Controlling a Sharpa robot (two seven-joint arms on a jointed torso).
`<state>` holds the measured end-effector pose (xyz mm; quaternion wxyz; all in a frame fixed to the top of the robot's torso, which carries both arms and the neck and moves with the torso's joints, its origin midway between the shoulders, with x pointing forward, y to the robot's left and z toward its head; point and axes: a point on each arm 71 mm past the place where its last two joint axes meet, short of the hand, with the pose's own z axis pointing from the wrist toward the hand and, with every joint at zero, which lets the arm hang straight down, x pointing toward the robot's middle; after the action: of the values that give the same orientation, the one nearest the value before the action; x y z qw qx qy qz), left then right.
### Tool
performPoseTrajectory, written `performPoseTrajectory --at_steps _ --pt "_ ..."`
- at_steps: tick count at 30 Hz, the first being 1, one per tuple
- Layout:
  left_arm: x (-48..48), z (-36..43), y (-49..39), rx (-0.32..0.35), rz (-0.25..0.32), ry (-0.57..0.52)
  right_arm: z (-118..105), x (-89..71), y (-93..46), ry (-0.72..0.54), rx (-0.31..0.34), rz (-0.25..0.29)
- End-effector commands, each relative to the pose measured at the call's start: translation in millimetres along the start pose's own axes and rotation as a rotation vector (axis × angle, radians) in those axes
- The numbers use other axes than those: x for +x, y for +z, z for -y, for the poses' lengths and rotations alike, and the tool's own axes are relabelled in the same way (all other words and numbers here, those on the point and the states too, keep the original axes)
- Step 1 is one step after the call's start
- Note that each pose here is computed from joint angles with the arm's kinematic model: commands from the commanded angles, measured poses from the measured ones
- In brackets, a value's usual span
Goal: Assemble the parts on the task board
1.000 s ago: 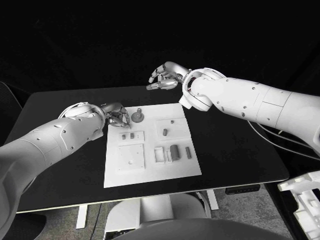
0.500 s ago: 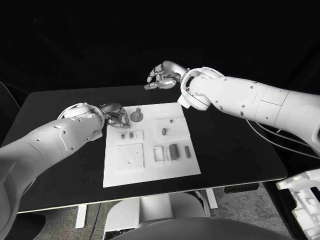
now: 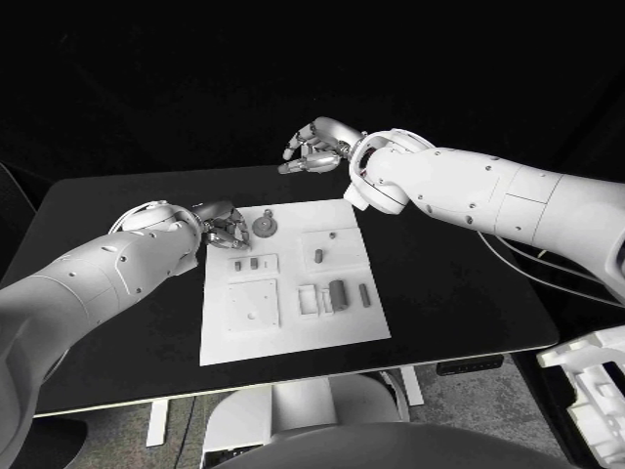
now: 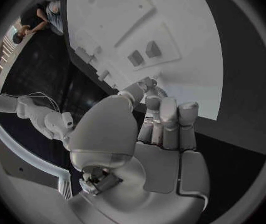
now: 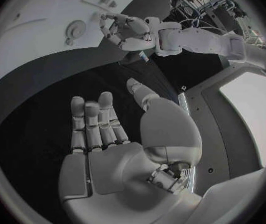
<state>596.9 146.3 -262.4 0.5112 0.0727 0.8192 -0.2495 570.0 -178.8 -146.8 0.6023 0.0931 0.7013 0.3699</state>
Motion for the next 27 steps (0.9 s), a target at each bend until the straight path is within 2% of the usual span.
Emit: performPoseTrajectory --at_steps 1,9,27 --pt "0.2 1.8 0.6 0.011 -0.005 -0.006 -1.6 0.8 0.0 -0.001 -0.008 -0.005" --pt "-1.3 -2.1 0.0 -0.002 -0.003 -0.014 -1.5 0.3 -0.9 -0.001 -0.008 -0.005" --pt "1.0 3.0 1.8 0.009 -0.007 -0.020 -2.5 0.3 -1.0 -0.002 -0.009 -0.005"
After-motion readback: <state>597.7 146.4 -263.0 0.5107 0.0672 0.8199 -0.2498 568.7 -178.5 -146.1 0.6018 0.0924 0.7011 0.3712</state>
